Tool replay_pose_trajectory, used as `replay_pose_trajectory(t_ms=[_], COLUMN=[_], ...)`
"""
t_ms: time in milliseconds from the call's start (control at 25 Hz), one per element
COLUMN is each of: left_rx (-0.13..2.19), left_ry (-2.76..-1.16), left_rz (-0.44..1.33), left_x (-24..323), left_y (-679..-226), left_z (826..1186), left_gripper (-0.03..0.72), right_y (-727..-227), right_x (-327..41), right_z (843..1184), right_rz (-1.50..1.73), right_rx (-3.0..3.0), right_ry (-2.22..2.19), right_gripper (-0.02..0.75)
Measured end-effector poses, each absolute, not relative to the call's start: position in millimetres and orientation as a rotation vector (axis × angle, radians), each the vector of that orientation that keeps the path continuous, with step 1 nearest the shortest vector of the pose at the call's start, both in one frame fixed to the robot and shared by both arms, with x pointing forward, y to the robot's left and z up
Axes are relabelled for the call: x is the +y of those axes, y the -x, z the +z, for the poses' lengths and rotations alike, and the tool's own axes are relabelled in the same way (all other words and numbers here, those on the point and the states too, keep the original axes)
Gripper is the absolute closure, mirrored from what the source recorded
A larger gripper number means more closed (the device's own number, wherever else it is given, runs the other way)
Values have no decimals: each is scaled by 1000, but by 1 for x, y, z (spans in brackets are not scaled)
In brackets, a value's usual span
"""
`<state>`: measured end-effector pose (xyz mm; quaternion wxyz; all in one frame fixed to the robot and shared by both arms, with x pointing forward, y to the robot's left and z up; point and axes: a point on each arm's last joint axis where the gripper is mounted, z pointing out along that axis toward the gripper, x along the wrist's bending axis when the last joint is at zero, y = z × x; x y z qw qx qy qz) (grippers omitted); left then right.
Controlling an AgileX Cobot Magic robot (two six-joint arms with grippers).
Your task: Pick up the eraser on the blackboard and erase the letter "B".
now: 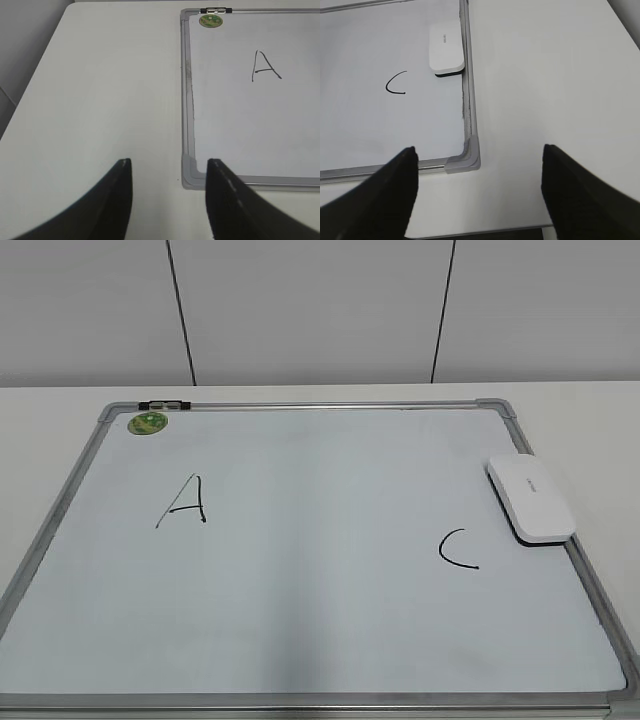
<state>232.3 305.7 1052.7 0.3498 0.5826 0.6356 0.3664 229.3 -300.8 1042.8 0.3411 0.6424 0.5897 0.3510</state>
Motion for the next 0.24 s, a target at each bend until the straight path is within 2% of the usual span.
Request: replay_pose_trajectory(t_ms=[240], left_rx=[1647], left_ry=[-1509], left_rz=[949], left_x=[306], left_y=[-232], left_z=[1053], left_gripper=[352], right_y=[-229], right_x=[-301], right_z=[1043], right_rz=[913], right_rx=[1534], right_ry=[-1671], right_gripper=[167])
